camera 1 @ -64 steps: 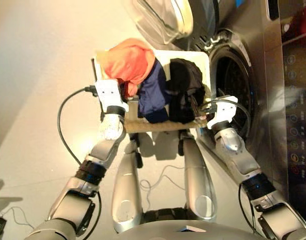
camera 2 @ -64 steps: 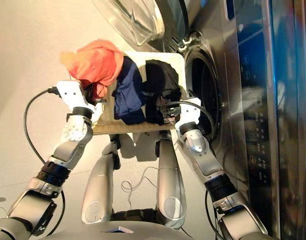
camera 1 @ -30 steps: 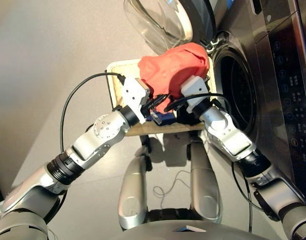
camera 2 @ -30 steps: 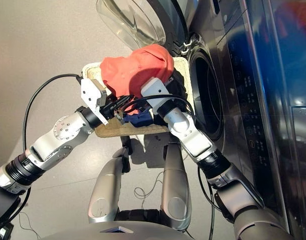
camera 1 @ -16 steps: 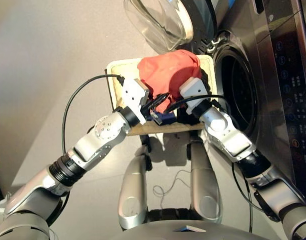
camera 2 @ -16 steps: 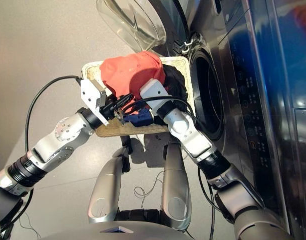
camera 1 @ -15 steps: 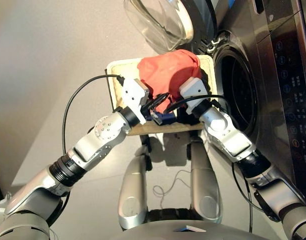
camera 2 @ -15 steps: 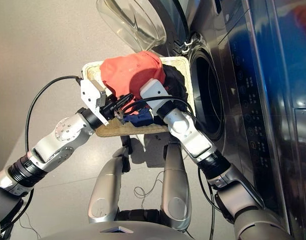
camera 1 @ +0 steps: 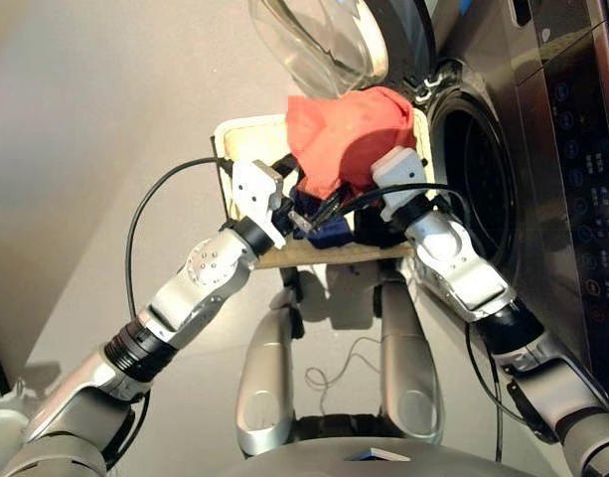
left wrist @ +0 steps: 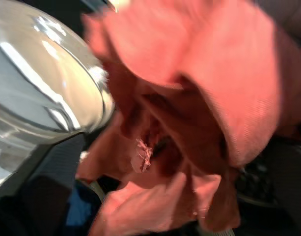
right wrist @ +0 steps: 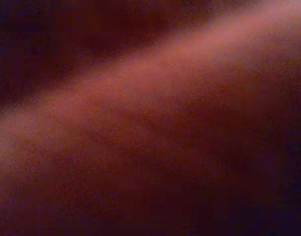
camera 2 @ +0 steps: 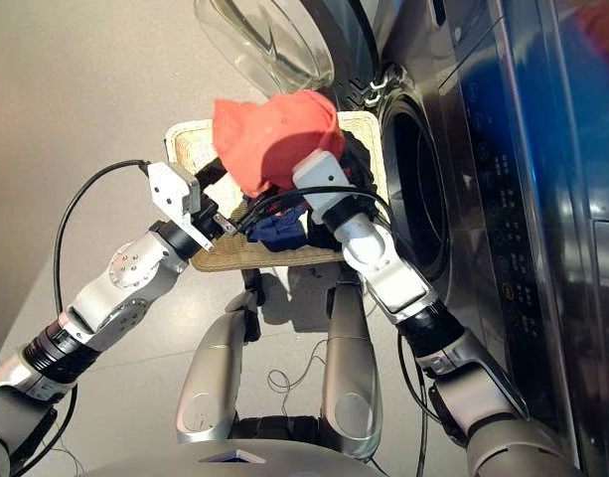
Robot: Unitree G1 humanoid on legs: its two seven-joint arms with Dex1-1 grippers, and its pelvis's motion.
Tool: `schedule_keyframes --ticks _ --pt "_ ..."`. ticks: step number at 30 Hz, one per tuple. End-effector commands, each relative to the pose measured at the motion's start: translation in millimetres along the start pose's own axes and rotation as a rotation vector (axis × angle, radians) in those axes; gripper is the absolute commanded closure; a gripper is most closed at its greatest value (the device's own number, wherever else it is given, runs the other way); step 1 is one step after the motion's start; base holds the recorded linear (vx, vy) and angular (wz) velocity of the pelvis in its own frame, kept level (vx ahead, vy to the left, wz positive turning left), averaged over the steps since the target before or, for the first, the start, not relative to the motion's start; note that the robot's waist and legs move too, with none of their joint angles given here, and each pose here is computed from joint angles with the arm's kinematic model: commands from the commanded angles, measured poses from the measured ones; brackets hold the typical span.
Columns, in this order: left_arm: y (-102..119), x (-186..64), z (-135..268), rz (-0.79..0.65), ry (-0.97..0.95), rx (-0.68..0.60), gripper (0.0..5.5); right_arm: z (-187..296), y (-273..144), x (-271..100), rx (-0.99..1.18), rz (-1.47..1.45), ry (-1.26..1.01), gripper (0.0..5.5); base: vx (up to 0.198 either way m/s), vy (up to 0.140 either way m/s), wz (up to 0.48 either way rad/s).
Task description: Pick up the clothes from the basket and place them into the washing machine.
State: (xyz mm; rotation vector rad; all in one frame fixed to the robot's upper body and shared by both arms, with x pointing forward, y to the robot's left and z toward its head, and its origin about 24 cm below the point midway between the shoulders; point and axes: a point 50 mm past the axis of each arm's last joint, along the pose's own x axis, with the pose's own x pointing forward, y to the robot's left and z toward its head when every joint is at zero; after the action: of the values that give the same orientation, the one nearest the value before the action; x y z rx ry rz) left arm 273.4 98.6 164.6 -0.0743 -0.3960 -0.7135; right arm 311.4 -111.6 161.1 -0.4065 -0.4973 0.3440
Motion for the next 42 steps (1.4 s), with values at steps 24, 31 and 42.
schedule_keyframes --ticks 24,31,42 --pt "-7.2 14.3 41.1 0.223 -0.433 -0.009 0.0 -111.6 -28.7 -59.1 0.294 -0.574 0.381 5.5 0.0 0.0 0.0" --pt "-10.5 16.4 41.3 0.243 -0.442 0.0 0.0 -130.5 -40.5 -77.4 0.299 -0.716 0.482 5.5 0.0 0.0 0.0" --pt "-26.3 27.5 45.9 0.227 -0.48 -0.034 0.0 -121.6 -114.3 -70.9 0.225 -1.068 0.435 5.5 0.0 0.0 0.0"
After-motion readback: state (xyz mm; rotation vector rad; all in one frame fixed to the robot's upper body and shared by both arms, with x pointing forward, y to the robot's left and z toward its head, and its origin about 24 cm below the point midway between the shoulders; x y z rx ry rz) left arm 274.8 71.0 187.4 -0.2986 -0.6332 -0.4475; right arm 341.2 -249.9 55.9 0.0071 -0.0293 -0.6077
